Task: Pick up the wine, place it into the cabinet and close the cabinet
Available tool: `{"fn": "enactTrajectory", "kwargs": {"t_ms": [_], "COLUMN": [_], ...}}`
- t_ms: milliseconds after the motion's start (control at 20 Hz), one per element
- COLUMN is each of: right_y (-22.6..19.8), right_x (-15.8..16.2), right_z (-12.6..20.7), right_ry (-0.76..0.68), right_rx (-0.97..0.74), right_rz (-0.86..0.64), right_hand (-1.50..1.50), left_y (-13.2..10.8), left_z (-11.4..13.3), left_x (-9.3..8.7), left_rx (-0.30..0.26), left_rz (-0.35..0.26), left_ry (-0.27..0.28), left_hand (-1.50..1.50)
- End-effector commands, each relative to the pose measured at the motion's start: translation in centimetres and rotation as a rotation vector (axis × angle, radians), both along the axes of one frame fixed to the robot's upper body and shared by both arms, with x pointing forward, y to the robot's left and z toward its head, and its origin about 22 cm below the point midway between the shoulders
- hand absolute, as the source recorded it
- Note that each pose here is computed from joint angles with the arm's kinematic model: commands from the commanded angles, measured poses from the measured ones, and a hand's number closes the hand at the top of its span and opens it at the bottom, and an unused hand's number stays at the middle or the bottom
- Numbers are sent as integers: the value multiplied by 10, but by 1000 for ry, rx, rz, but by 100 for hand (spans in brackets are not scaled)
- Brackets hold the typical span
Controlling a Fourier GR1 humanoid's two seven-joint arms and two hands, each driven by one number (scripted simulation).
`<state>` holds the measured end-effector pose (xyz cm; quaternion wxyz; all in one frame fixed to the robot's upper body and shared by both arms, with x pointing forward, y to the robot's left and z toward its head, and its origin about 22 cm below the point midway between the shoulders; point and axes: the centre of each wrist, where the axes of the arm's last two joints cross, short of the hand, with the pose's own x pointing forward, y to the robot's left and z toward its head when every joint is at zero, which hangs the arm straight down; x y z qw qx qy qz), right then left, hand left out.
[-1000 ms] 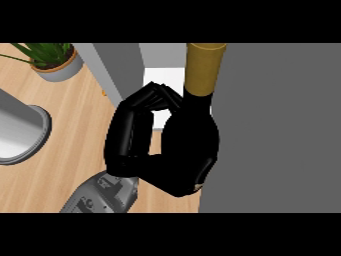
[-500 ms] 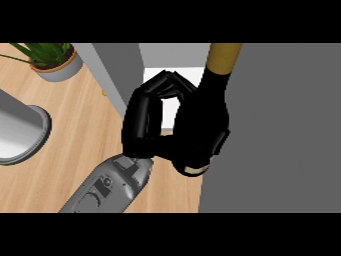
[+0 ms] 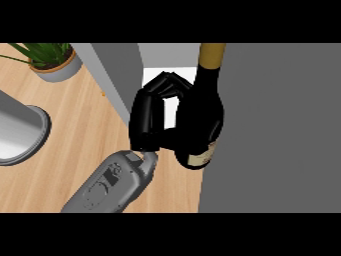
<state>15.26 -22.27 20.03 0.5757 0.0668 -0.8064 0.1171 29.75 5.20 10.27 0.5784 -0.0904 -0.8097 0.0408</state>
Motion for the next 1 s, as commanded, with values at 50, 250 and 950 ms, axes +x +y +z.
{"fn": "enactTrajectory", "kwargs": {"t_ms": [50, 250, 950], "right_y": [1, -3, -6], "right_x": [-34, -14, -28], "right_z": [9, 5, 11], "right_ry": [-51, -38, -57], "right_rx": [62, 25, 26], "right_rz": [29, 23, 39], "right_hand": [-150, -150, -150], "left_y": [-1, -2, 12], "left_z": [-23, -31, -85], "left_x": [1, 24, 24], "left_rx": [-16, 39, 126], "left_rz": [35, 36, 150], "left_ry": [16, 3, -23], "left_hand": [150, 150, 150]}}
